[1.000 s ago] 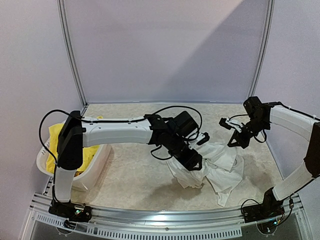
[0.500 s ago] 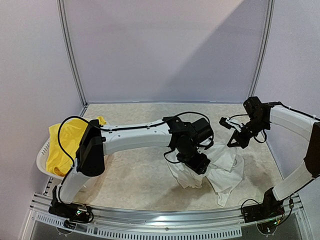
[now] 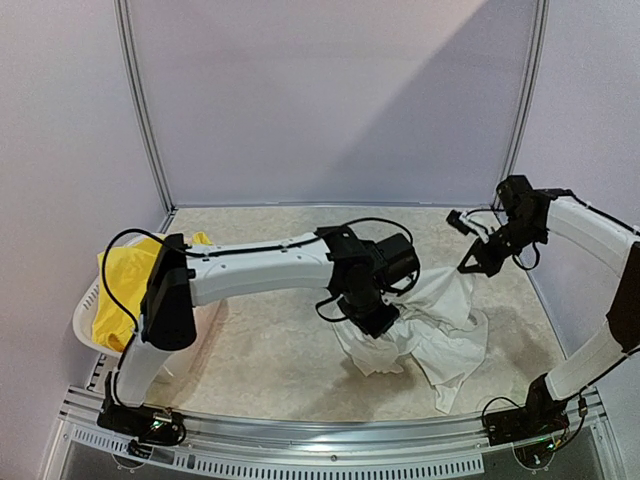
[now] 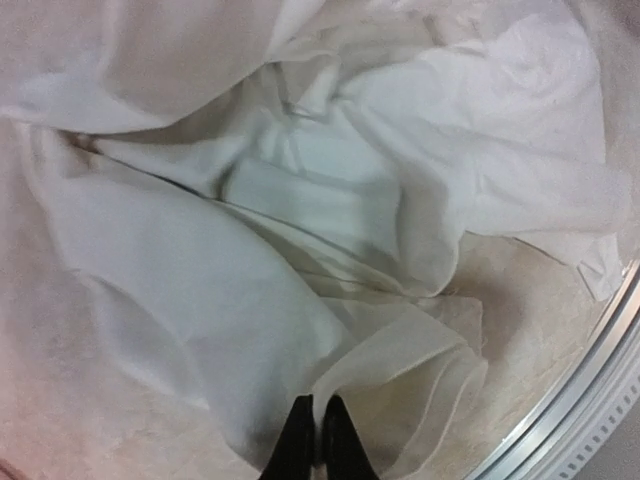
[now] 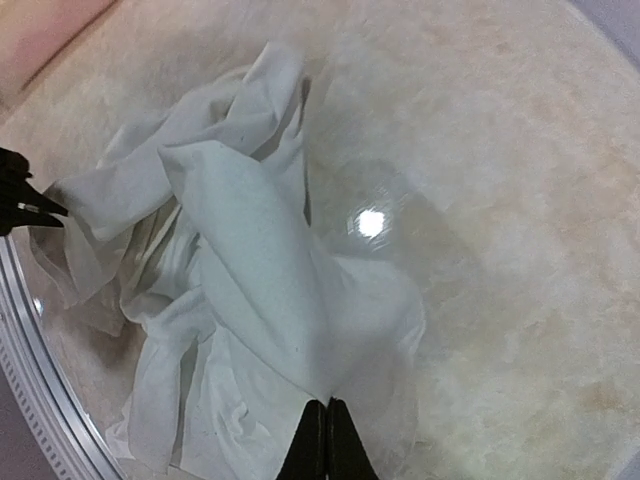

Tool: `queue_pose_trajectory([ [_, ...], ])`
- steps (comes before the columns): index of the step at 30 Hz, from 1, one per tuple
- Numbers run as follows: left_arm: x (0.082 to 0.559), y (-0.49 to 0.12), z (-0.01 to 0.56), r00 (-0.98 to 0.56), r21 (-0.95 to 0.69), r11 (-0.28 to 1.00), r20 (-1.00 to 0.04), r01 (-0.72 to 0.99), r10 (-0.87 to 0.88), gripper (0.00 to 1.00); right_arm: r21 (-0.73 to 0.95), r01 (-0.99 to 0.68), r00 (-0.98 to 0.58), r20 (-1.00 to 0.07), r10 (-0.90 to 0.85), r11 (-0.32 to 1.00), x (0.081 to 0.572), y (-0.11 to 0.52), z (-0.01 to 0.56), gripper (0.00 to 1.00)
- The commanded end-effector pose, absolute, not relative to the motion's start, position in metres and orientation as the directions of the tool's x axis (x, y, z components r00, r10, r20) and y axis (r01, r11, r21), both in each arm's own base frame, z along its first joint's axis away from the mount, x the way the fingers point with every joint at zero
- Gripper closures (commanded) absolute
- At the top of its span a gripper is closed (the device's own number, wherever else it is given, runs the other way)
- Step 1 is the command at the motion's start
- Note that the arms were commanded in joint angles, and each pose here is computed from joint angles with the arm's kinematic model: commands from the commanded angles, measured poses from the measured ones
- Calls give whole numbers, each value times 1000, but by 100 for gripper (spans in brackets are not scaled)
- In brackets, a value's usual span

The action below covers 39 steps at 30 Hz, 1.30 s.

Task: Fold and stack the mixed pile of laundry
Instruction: Pick up the crumpled T-shirt from the center of the board, then flatten out the crumpled T-shirt at the center of the board.

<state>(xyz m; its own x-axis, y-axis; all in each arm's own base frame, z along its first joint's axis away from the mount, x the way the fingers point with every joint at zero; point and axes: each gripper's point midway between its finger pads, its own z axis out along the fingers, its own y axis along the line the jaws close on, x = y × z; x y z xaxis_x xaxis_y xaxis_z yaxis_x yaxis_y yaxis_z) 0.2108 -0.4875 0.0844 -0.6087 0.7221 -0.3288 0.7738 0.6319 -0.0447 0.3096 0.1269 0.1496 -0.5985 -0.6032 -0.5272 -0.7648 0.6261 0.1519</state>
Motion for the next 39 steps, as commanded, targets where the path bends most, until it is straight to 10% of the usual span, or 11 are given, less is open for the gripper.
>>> queue_pose_trajectory([
  [1,289,-426,198,-557,163,721,-529,674,640,100,136,-686,-578,-699,-422,714,348,103,245,100],
  [11,350,-302,387,-327,355,857,-814,373,479,100,-78,-517,-404,-855,-324,852,381,50,389,100],
  [39,194,-267,518,103,264,786,-963,558,250,100,-183,-567,4,-976,-220,803,195,87,540,100],
])
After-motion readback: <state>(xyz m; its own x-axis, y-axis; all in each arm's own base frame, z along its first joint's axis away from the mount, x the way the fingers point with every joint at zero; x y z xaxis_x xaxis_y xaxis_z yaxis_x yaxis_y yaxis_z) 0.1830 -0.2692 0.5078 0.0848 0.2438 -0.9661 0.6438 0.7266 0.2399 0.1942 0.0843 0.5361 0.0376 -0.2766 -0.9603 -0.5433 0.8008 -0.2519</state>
